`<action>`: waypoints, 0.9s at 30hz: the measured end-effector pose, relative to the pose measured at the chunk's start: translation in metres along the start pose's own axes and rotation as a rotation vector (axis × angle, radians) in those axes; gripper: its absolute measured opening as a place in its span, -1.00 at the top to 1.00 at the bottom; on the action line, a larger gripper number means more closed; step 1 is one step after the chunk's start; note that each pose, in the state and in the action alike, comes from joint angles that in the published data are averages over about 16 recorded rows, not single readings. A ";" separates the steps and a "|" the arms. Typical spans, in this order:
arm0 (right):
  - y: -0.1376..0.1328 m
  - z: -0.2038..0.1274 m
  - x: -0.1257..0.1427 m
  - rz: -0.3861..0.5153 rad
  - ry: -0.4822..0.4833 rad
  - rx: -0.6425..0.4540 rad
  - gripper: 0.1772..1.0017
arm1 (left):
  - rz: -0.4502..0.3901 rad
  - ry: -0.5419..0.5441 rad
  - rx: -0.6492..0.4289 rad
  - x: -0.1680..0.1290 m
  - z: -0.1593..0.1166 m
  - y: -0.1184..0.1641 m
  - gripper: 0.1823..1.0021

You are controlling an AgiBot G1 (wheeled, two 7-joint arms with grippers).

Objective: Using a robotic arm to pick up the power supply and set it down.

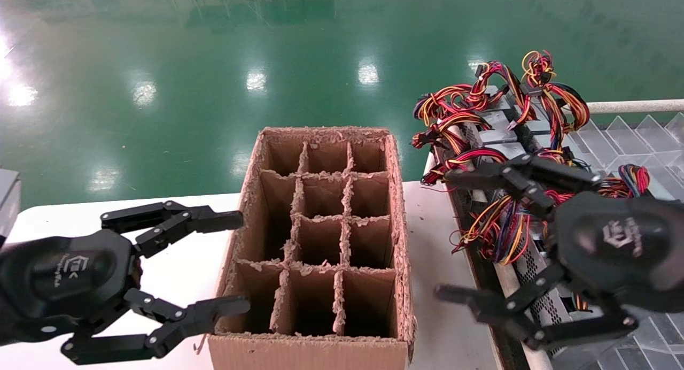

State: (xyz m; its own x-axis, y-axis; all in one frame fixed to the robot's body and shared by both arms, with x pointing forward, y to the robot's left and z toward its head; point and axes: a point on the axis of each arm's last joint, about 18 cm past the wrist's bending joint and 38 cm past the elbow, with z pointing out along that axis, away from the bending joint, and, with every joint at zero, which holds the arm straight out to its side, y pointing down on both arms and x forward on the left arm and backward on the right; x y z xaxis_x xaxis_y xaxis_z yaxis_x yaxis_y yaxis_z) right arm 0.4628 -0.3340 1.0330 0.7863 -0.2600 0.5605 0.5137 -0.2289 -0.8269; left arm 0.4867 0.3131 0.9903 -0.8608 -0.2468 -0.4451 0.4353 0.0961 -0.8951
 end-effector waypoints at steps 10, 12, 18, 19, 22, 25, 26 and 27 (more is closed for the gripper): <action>0.018 0.024 -0.012 0.048 -0.073 0.058 -1.00 | 0.000 0.000 0.000 0.000 0.000 0.000 -0.65; 0.022 0.027 -0.014 0.059 -0.082 0.069 -1.00 | 0.000 0.000 0.000 0.000 0.000 0.000 -0.74; 0.031 0.035 -0.020 0.086 -0.100 0.097 -1.00 | 0.000 0.000 0.000 0.000 0.000 0.000 -0.89; 0.032 0.036 -0.021 0.090 -0.101 0.100 -1.00 | 0.000 0.000 0.000 0.000 0.000 0.000 -0.91; 0.035 0.037 -0.023 0.096 -0.104 0.106 -1.00 | 0.000 0.000 0.000 0.000 0.000 0.000 -0.95; 0.036 0.038 -0.023 0.099 -0.105 0.108 -1.00 | 0.000 -0.001 0.000 0.000 0.000 0.000 -0.98; 0.036 0.038 -0.023 0.099 -0.105 0.109 -1.00 | 0.000 -0.001 0.000 0.000 0.000 0.000 -0.98; 0.036 0.038 -0.023 0.100 -0.105 0.109 -1.00 | 0.000 -0.001 0.000 0.000 0.000 0.000 -0.99</action>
State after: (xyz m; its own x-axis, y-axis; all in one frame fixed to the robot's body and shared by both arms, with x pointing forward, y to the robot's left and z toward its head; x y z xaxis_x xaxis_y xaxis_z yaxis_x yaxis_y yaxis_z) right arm 0.4760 -0.3006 0.9881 0.8638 -0.1756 0.4722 0.4610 -0.1022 -0.8815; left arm 0.4868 0.3132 0.9903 -0.8607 -0.2475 -0.4450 0.4352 0.0959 -0.8952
